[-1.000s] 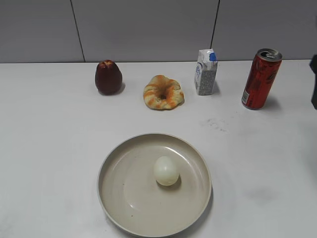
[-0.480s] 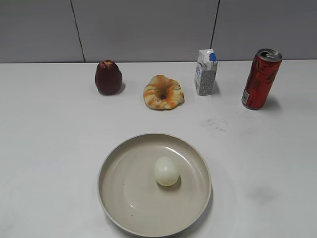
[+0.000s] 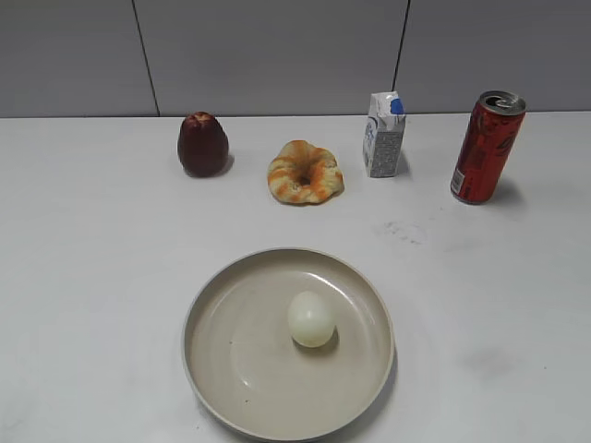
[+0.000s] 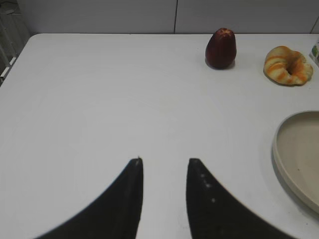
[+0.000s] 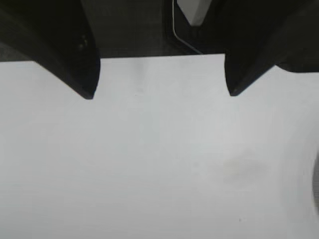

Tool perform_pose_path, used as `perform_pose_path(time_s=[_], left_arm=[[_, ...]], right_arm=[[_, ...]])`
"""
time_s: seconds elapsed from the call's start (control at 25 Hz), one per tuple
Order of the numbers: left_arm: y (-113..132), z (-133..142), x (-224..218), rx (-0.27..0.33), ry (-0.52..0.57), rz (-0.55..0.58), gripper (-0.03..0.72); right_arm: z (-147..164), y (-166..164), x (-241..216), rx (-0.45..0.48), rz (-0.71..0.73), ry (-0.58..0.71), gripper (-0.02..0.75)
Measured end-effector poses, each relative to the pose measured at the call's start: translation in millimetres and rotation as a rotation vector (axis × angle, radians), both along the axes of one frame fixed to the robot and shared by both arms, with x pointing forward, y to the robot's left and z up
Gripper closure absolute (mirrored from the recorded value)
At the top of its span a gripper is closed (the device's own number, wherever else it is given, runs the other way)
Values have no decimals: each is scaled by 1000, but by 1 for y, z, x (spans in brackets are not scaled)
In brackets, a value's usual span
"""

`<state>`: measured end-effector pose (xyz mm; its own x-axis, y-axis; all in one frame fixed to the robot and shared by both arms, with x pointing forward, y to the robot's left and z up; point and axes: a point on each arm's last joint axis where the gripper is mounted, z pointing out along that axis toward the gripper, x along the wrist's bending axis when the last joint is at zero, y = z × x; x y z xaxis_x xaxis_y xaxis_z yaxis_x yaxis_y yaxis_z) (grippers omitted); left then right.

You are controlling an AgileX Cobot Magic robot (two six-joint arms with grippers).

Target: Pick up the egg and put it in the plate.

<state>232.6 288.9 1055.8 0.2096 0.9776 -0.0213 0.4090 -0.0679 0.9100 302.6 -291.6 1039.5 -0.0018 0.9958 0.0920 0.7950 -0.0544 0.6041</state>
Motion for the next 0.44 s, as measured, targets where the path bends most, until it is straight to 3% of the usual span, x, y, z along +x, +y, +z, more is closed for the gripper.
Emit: perform_pose_path(time_s=[0.44], left_arm=[[0,0,0,0,0,0,452]], right_arm=[[13,-2,-66,11,1,-434,150]])
